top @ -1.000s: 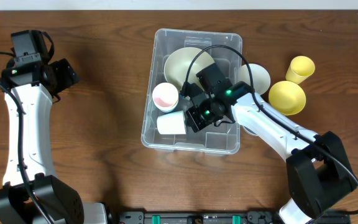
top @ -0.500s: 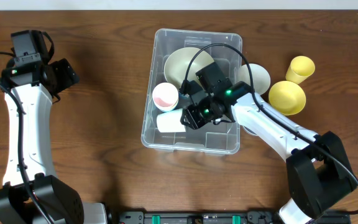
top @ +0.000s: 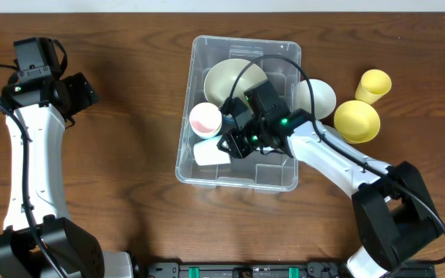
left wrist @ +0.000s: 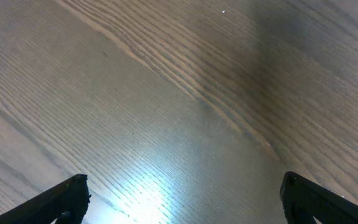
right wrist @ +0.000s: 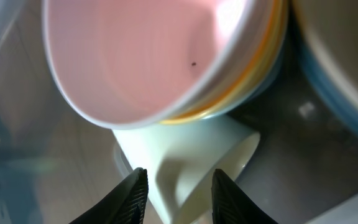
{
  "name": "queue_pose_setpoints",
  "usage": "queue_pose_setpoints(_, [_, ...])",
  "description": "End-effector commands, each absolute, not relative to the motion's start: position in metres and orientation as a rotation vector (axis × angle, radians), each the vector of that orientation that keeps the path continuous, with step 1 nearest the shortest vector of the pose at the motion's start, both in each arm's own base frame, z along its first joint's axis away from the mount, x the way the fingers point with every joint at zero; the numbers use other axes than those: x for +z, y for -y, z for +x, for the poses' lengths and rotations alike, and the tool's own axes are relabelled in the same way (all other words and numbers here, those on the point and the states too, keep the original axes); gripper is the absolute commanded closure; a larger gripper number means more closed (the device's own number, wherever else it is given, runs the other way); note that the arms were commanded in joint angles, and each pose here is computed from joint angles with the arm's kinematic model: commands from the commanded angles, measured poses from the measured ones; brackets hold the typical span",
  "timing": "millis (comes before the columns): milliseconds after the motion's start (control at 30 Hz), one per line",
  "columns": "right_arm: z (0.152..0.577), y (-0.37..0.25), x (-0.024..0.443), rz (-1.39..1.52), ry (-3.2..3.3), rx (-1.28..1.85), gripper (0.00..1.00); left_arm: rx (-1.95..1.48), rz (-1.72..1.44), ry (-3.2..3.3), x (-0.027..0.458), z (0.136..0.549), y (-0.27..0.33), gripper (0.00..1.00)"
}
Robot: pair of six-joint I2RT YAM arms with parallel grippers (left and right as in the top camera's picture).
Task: Pack container
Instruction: 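Tilt the cream cup upright beside the stacked cups with the right gripper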
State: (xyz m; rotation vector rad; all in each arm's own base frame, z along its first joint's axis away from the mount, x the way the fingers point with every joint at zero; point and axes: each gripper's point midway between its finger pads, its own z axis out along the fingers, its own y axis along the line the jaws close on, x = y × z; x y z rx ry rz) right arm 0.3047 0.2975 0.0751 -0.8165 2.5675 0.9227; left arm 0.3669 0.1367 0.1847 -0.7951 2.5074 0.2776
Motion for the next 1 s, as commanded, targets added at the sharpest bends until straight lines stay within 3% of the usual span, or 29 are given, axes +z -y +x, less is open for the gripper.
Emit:
queue_pose_setpoints(0, [0.294, -0.297, 0.067, -0.777, -2.608, 0.99, 0.65, 0.291, -0.784, -2.461, 0.203, 0.369, -0.14, 0.02])
queue_pose_setpoints(167, [0.295, -0.295, 0.065, -0.777, -2.613, 0.978, 0.65, 0.291, -0.784, -2.461, 0.203, 0.369, -0.14, 0.02])
queue_pose_setpoints(400, [0.289, -0.299, 0.065, -0.798, -2.613, 0.984, 0.85, 0.291, -0.784, -2.461, 0.203, 0.369, -0.14, 0.02])
queue_pose_setpoints(633, [0.285, -0.304, 0.066, -0.786, -2.624, 1.01, 0.9, 0.291, -0.784, -2.461, 0.203, 0.369, -0.14, 0.02])
queue_pose_setpoints(733, [0.284, -0.305, 0.067, -0.788, -2.622, 1.02, 0.98, 0.291, -0.784, -2.461, 0.203, 0.369, -0.14, 0.02])
queue_pose_setpoints(967, [0.282, -0.306, 0.068, -0.786, -2.622, 1.045, 0.99, 0.291, -0.784, -2.461, 0.203, 0.369, -0.14, 0.02])
